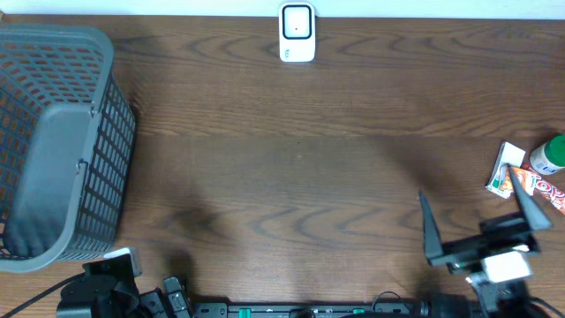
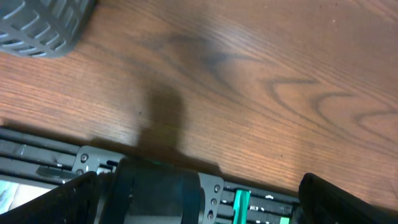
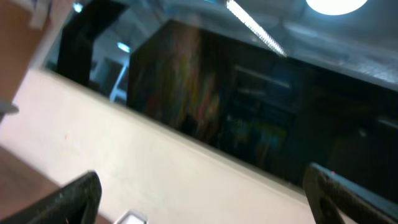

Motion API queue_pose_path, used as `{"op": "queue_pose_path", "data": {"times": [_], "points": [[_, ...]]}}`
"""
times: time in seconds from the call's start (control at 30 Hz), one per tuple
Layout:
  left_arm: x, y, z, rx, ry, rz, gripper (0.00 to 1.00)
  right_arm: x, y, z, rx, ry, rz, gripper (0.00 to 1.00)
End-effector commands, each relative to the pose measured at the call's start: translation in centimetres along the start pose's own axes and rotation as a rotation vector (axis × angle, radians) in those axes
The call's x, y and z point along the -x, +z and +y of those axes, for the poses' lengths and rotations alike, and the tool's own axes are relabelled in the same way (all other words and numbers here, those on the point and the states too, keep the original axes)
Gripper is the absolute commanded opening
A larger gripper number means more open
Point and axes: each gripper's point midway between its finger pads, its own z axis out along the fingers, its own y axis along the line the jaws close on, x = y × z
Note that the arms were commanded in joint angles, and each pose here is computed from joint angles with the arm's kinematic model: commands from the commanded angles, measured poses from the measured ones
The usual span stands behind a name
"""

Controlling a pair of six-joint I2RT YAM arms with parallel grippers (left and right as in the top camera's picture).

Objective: Scan the item barcode

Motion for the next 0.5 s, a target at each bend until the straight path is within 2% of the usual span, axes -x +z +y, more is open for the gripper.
{"op": "queue_pose_path", "data": {"times": [0.0, 0.17, 0.27, 0.47], "points": [[-0.8, -0.2, 0.2, 0.007, 0.008, 0.024, 0.99, -4.9, -1.1, -0.1, -0.081, 0.094, 0.056, 0.99], [-0.8, -0.2, 0.2, 0.007, 0.008, 0.024, 0.99, -11.1, -2.2, 0.8, -0.11, 0.152, 0.168, 0.99], [-0.8, -0.2, 0.2, 0.007, 0.008, 0.024, 0.99, -15.1, -3.1, 0.5, -0.197, 0.251, 0.249, 0.99], [-0.8, -0.2, 0.2, 0.007, 0.008, 0.024, 0.99, -20.5, -4.9, 1.4, -0.244, 0.329, 0.418, 0.99]]}}
